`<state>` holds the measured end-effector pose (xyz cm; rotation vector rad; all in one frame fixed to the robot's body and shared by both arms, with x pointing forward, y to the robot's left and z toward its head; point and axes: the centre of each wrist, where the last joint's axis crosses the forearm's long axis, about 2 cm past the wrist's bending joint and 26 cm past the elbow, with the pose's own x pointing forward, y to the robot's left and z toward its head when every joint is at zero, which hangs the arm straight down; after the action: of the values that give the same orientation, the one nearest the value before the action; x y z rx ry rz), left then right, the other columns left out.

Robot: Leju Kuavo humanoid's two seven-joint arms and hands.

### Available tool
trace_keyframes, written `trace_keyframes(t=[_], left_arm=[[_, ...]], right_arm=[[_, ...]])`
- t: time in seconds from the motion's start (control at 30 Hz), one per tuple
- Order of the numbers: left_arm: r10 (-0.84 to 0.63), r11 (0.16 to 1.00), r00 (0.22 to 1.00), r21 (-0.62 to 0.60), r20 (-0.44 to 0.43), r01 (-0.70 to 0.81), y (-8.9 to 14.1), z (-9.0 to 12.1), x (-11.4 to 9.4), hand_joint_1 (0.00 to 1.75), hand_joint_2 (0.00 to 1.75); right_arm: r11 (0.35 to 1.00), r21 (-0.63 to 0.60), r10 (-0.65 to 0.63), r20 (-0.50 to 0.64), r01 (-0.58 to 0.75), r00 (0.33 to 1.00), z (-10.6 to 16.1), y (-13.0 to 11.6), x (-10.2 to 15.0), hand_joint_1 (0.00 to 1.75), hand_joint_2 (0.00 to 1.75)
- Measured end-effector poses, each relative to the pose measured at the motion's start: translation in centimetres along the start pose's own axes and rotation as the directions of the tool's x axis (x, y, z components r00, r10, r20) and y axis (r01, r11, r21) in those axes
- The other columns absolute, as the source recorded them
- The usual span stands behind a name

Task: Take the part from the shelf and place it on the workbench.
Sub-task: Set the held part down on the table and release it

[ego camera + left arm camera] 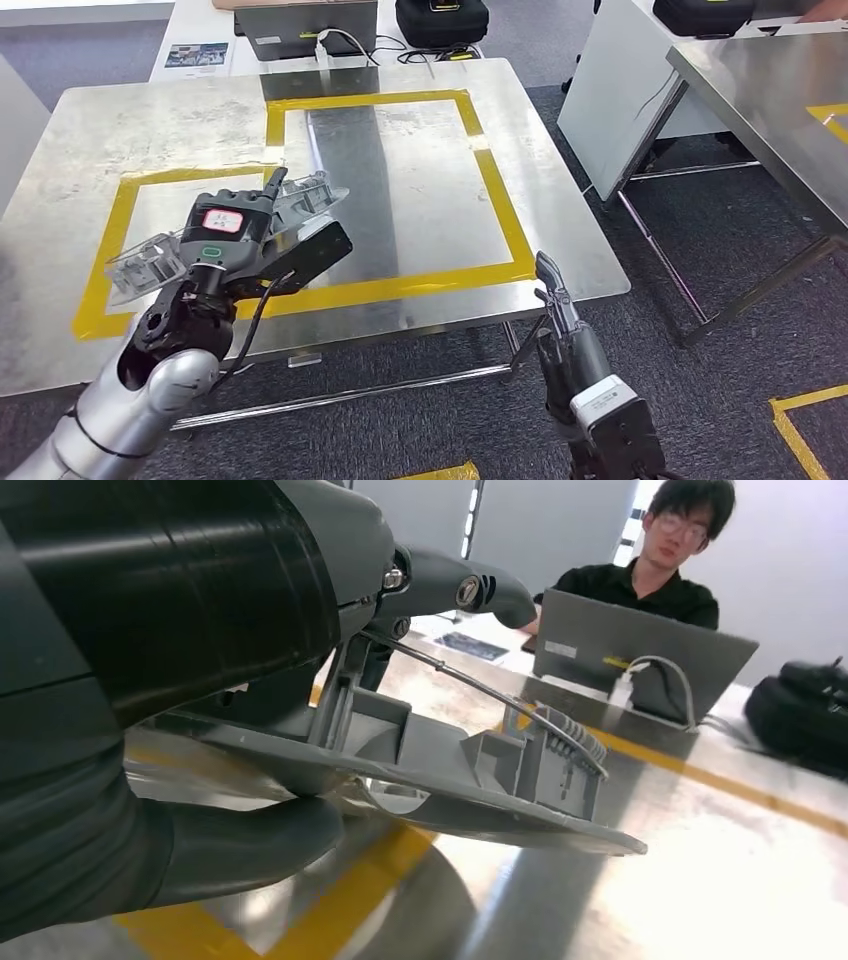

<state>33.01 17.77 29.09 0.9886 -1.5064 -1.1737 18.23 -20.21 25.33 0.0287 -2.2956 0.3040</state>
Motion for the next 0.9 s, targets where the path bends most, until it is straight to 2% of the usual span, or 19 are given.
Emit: trace_keyframes(t=[0.17, 0.3, 0.43, 0.7, 0.9], left_arm=[[-0.195, 0.979, 0.974, -0.081, -0.118, 0.187, 0.4, -0.5, -2.4, 1.75, 1.75], [-0.218, 0.975, 0.956, -0.091, -0.198, 0.203, 1.3, -0.5, -4.8, 1.75, 1.75], [-0.215, 0.976, 0.949, -0.082, -0.232, 0.201, 1.9, -0.4, -5.8, 1.75, 1.75], [-0.283, 0.959, 0.919, -0.112, -0.275, 0.262, 1.9, -0.4, -6.5, 1.75, 1.75], [-0.202, 0.979, 0.956, -0.060, -0.214, 0.193, 0.2, -1.4, -4.9, 1.75, 1.75]], right_arm=[[1.000, -0.022, 0.020, 0.012, -0.019, 1.000, 0.5, -0.1, 0.9, 0.00, 0.00], [0.999, -0.033, 0.019, 0.018, -0.018, 1.000, 0.8, -0.3, 1.4, 0.00, 0.00], [0.999, -0.039, 0.016, 0.026, -0.015, 1.000, 0.9, -0.3, 1.7, 0.00, 0.00], [0.998, -0.054, 0.023, 0.053, -0.020, 0.998, 1.0, -0.4, 2.1, 0.00, 0.00], [0.998, -0.058, 0.007, 0.081, -0.003, 0.997, 1.0, -0.5, 2.2, 0.00, 0.00]])
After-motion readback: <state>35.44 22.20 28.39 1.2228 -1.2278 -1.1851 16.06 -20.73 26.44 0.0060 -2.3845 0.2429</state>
